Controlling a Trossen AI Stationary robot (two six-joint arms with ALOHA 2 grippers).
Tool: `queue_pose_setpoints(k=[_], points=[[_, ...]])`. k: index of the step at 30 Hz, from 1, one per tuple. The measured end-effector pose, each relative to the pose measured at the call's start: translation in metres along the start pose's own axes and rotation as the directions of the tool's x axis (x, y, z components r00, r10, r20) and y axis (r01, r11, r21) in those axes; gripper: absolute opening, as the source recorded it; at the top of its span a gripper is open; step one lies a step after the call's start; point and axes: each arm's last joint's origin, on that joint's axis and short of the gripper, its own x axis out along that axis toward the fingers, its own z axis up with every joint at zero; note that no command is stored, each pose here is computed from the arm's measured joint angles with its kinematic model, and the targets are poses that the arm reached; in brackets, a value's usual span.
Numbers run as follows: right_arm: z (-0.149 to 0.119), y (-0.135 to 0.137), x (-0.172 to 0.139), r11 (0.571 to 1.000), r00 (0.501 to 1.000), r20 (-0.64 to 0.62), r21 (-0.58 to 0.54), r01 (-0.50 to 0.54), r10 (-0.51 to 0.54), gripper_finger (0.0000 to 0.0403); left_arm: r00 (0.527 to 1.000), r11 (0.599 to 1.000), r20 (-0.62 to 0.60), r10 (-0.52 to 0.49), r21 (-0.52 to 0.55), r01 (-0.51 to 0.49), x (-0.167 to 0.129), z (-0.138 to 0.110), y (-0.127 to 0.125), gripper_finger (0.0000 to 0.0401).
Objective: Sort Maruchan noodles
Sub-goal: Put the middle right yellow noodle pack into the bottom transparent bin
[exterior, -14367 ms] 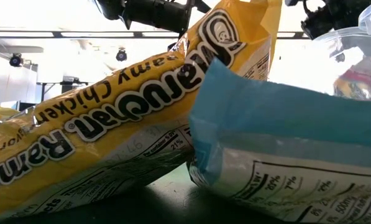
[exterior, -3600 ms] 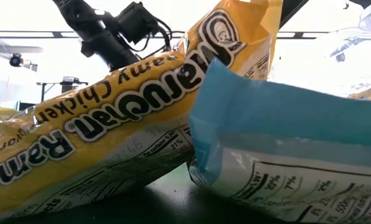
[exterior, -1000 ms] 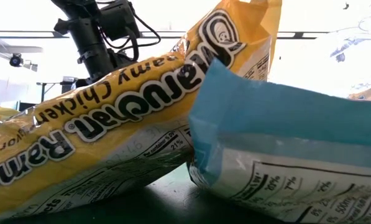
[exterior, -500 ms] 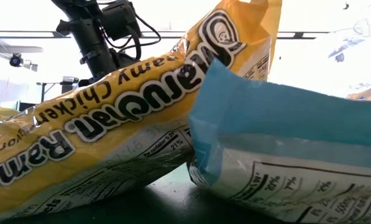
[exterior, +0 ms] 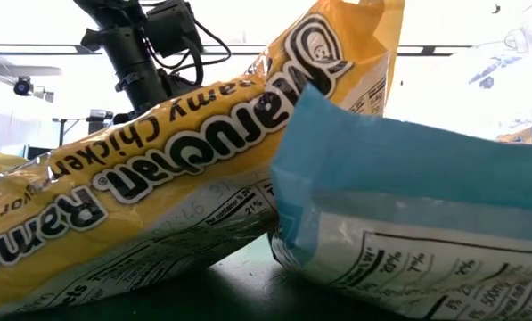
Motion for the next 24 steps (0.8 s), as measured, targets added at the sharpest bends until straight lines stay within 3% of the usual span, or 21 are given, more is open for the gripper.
queue_pose_setpoints(k=[10, 24], points=[[0.012, 0.018, 0.032, 0.992, 0.993, 0.000, -0.038, 0.121, -0.121, 0.0052, 1.000, 1.000, 0.000, -0.001, 0.019, 0.001, 0.000, 0.000, 0.000, 0.0152], [0.015, 0.024, 0.040, 0.987, 0.989, -0.003, -0.070, 0.147, -0.147, 0.0053, 1.000, 0.999, -0.002, -0.003, 0.032, 0.003, 0.000, 0.000, 0.000, 0.0152]])
